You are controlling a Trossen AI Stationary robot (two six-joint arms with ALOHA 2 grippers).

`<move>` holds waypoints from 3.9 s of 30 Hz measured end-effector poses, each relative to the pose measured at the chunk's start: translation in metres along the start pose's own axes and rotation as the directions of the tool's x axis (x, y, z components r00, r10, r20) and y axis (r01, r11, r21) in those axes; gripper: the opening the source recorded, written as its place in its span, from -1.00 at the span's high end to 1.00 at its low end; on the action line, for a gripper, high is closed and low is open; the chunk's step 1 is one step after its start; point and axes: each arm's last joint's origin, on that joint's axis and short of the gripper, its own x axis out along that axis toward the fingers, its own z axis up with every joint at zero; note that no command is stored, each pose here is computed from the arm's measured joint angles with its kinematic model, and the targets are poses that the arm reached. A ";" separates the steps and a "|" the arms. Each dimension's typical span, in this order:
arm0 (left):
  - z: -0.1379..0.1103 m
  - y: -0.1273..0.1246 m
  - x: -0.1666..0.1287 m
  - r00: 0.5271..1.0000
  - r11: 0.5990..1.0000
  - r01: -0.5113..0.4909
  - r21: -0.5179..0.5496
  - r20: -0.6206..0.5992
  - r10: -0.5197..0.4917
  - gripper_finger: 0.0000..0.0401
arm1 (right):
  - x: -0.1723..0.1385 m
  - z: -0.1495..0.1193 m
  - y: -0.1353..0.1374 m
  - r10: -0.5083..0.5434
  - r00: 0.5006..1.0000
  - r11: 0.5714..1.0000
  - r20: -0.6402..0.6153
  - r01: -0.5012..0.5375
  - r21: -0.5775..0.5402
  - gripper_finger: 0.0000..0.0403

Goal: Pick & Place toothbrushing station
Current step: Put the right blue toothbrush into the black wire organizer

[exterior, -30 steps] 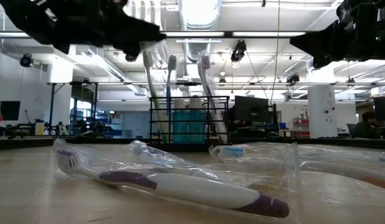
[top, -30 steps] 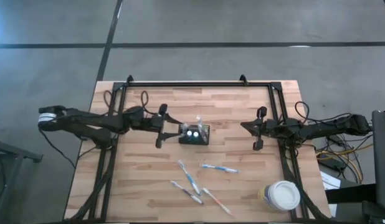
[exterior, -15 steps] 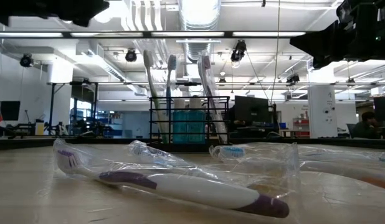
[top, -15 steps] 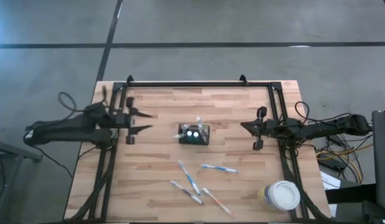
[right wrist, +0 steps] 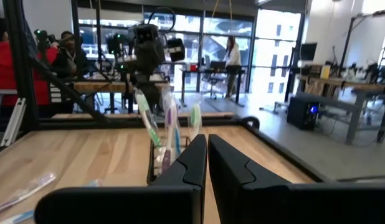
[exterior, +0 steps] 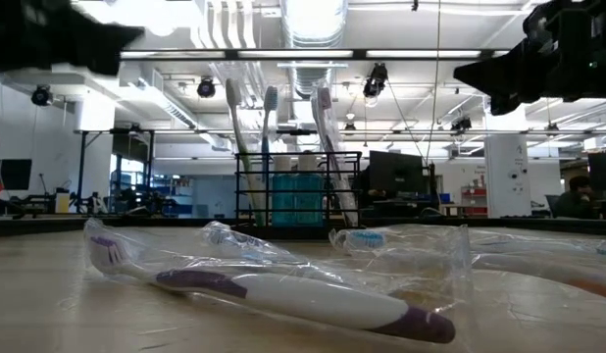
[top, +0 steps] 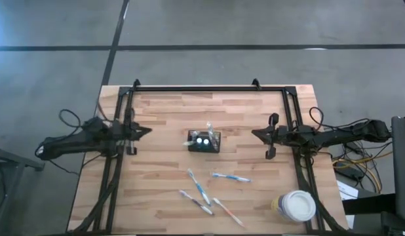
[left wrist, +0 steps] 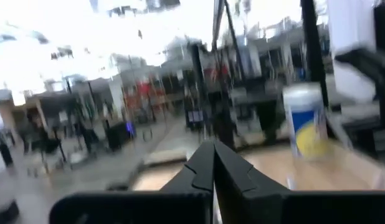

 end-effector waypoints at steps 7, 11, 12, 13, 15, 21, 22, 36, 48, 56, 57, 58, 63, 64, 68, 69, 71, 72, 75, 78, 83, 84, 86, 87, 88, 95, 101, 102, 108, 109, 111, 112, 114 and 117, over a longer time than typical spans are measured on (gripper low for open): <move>-0.042 -0.009 0.002 0.997 1.000 0.011 -0.003 -0.072 -0.012 0.98 | 0.002 -0.003 0.001 0.003 1.000 0.998 -0.026 -0.002 0.067 0.94; -0.051 -0.011 0.001 0.992 1.000 0.021 -0.009 -0.123 -0.022 0.98 | 0.002 -0.003 0.001 0.003 1.000 0.996 -0.024 -0.001 0.086 0.94; -0.051 -0.011 0.001 0.992 1.000 0.021 -0.015 -0.126 -0.022 0.98 | 0.002 -0.003 0.001 0.003 1.000 0.996 -0.021 -0.001 0.086 0.94; -0.051 -0.011 0.001 0.991 1.000 0.021 -0.019 -0.131 -0.024 0.99 | 0.002 -0.003 0.001 0.003 1.000 0.996 -0.018 -0.001 0.087 0.94; -0.052 -0.011 0.001 0.991 0.999 0.023 -0.027 -0.132 -0.026 0.99 | 0.002 -0.002 0.001 0.003 1.000 0.996 -0.014 -0.002 0.088 0.94; -0.053 -0.011 0.001 0.988 0.998 0.032 -0.047 -0.148 -0.038 0.96 | 0.002 -0.002 0.001 0.011 1.000 0.996 -0.007 -0.010 0.094 0.94; -0.054 -0.012 0.001 0.988 0.998 0.031 -0.053 -0.152 -0.039 0.96 | 0.002 -0.001 0.001 0.012 1.000 0.995 -0.003 -0.012 0.099 0.94; -0.055 -0.012 0.001 0.986 0.998 0.031 -0.056 -0.160 -0.040 0.95 | 0.049 0.069 0.013 0.125 0.928 0.992 -0.351 -0.104 0.079 0.94; -0.055 -0.012 0.001 0.986 0.996 0.026 -0.087 -0.161 -0.040 0.95 | 0.116 0.081 0.049 0.209 0.568 0.976 -0.796 -0.067 0.208 0.74; -0.055 -0.012 0.001 0.986 0.996 0.025 -0.090 -0.161 -0.040 0.95 | 0.152 0.048 0.091 0.254 0.392 0.966 -0.884 -0.147 0.212 0.25; -0.055 -0.012 0.001 0.986 0.995 0.025 -0.092 -0.161 -0.039 0.95 | 0.154 0.043 0.096 0.246 0.357 0.967 -0.901 -0.151 0.204 0.21; -0.055 -0.012 0.001 0.986 0.995 0.025 -0.092 -0.161 -0.040 0.95 | 0.156 0.038 0.099 0.235 0.320 0.969 -0.918 -0.153 0.195 0.18; -0.054 -0.012 0.001 0.987 0.995 0.024 -0.093 -0.158 -0.039 0.95 | 0.162 0.014 0.115 0.186 0.173 0.980 -0.967 -0.109 0.168 0.03; -0.054 -0.012 0.001 0.987 0.995 0.024 -0.093 -0.157 -0.039 0.95 | 0.162 0.009 0.118 0.181 0.159 0.981 -0.970 -0.104 0.166 0.01; -0.054 -0.012 0.001 0.987 0.995 0.024 -0.095 -0.158 -0.039 0.95 | 0.161 -0.010 0.128 0.162 0.103 0.984 -0.981 -0.098 0.152 -0.05; -0.054 -0.012 0.001 0.987 0.995 0.024 -0.098 -0.159 -0.039 0.95 | 0.160 -0.015 0.130 0.156 0.090 0.984 -0.984 -0.101 0.147 -0.05; -0.055 -0.012 0.001 0.986 0.994 0.024 -0.102 -0.165 -0.040 0.95 | 0.160 -0.021 0.133 0.149 0.072 0.984 -0.986 -0.105 0.141 -0.07; -0.055 -0.012 0.001 0.985 0.994 0.023 -0.106 -0.166 -0.041 0.95 | 0.160 -0.023 0.133 0.146 0.066 0.985 -0.987 -0.106 0.138 -0.07; -0.054 -0.012 0.001 0.986 0.994 0.022 -0.109 -0.161 -0.040 0.95 | 0.160 -0.029 0.135 0.142 0.053 0.986 -0.988 -0.097 0.136 -0.08; -0.053 -0.011 0.001 0.988 0.994 0.021 -0.108 -0.150 -0.037 0.95 | 0.160 -0.035 0.140 0.141 0.047 0.986 -0.989 -0.094 0.137 -0.08; -0.053 -0.011 0.001 0.989 0.994 0.020 -0.112 -0.146 -0.036 0.94 | 0.156 -0.048 0.152 0.145 0.027 0.982 -0.989 -0.130 0.140 -0.08; -0.053 -0.011 0.001 0.989 0.993 0.019 -0.117 -0.146 -0.036 0.94 | 0.155 -0.051 0.153 0.143 0.023 0.981 -0.989 -0.136 0.139 -0.08; -0.053 -0.011 0.001 0.989 0.991 0.019 -0.129 -0.146 -0.038 0.94 | 0.155 -0.056 0.154 0.138 0.014 0.980 -0.990 -0.150 0.134 -0.08; -0.053 -0.011 0.001 0.989 0.991 0.019 -0.131 -0.145 -0.038 0.94 | 0.155 -0.058 0.154 0.134 0.011 0.980 -0.991 -0.151 0.131 -0.08; -0.053 -0.011 0.001 0.989 0.991 0.020 -0.132 -0.145 -0.039 0.94 | 0.155 -0.059 0.154 0.133 0.009 0.979 -0.991 -0.154 0.130 -0.08; -0.052 -0.011 0.001 0.990 0.992 0.021 -0.121 -0.138 -0.037 0.94 | 0.153 -0.074 0.154 0.117 -0.033 0.972 -0.993 -0.203 0.122 0.05; -0.052 -0.011 0.001 0.990 0.993 0.021 -0.118 -0.138 -0.037 0.94 | 0.154 -0.073 0.150 0.118 -0.033 0.971 -0.992 -0.206 0.122 0.46; -0.052 -0.011 0.001 0.990 0.992 0.021 -0.121 -0.138 -0.037 0.94 | 0.154 -0.072 0.149 0.113 -0.026 0.970 -0.993 -0.214 0.116 0.54; -0.052 -0.011 0.001 0.990 0.992 0.018 -0.126 -0.138 -0.036 0.94 | 0.155 -0.065 0.149 0.106 0.017 0.963 -0.994 -0.251 0.098 0.90; -0.052 -0.011 0.001 0.990 0.992 0.018 -0.124 -0.136 -0.035 0.94 | 0.156 -0.063 0.149 0.111 0.027 0.962 -0.993 -0.254 0.100 0.90; -0.051 -0.011 0.001 0.992 0.995 0.018 -0.102 -0.126 -0.031 0.94 | 0.156 -0.058 0.149 0.117 0.045 0.962 -0.992 -0.255 0.102 0.90; -0.050 -0.011 0.001 0.992 0.996 0.019 -0.089 -0.120 -0.030 0.94 | 0.156 -0.056 0.148 0.119 0.056 0.962 -0.991 -0.255 0.101 0.90; -0.049 -0.010 0.002 0.994 0.997 0.020 -0.069 -0.107 -0.027 0.94 | 0.159 -0.052 0.149 0.131 0.101 0.960 -0.986 -0.260 0.101 0.90; -0.048 -0.010 0.002 0.995 0.998 0.018 -0.058 -0.093 -0.024 0.94 | 0.160 -0.034 0.147 0.132 0.167 0.960 -0.977 -0.267 0.084 0.90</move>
